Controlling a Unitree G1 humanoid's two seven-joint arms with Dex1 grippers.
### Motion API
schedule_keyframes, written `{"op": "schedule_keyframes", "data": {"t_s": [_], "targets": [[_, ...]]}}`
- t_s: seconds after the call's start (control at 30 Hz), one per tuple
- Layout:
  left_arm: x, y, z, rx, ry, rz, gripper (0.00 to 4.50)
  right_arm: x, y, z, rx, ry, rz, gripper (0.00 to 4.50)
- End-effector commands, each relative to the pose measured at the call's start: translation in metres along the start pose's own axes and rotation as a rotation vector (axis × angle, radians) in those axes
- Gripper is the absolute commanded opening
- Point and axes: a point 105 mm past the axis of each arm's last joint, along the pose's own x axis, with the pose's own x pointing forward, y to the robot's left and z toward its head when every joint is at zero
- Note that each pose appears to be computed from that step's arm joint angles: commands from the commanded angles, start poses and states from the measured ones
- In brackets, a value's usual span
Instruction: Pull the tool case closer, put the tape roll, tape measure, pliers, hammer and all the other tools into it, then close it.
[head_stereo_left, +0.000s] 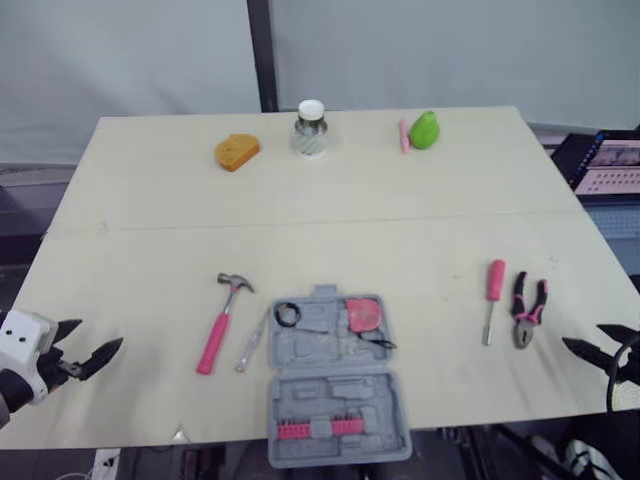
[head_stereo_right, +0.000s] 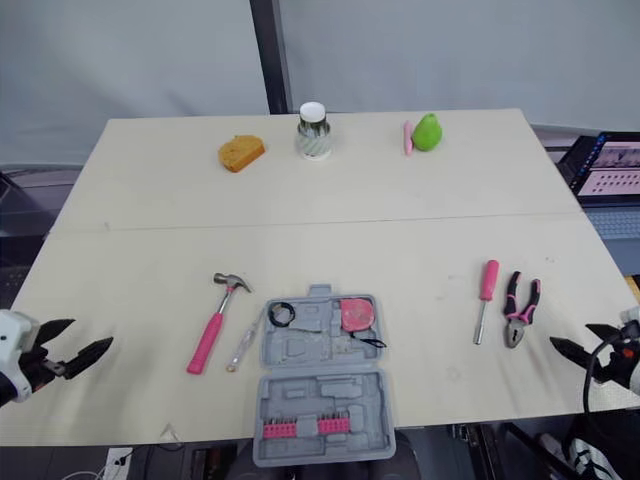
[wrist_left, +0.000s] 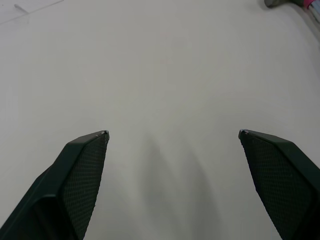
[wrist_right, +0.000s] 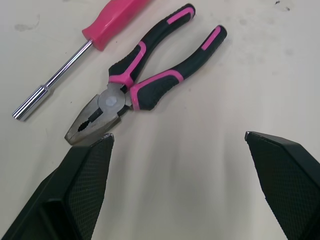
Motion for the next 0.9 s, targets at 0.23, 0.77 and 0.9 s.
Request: {"op": "schedule_keyframes", "data": {"t_s": [0.23, 0.77, 0.9], "targets": [[0.006, -0.009, 0.011, 0.033, -0.04, -0.02, 4.5, 0.003, 0.001, 0.007, -0.048, -0.005, 0.018, 4.44], [0.048, -0.125, 0.067, 0.043, -0.211, -0.33, 4.5, 0.025, 0.119, 0.08, -0.14, -0.205, 0.343, 4.44], [0.053, -0.155, 0.079, 0.069, -0.255, -0.417, 4.5, 0.024, 0.139, 0.088, -0.118, -0.25, 0.334, 4.44]]}}
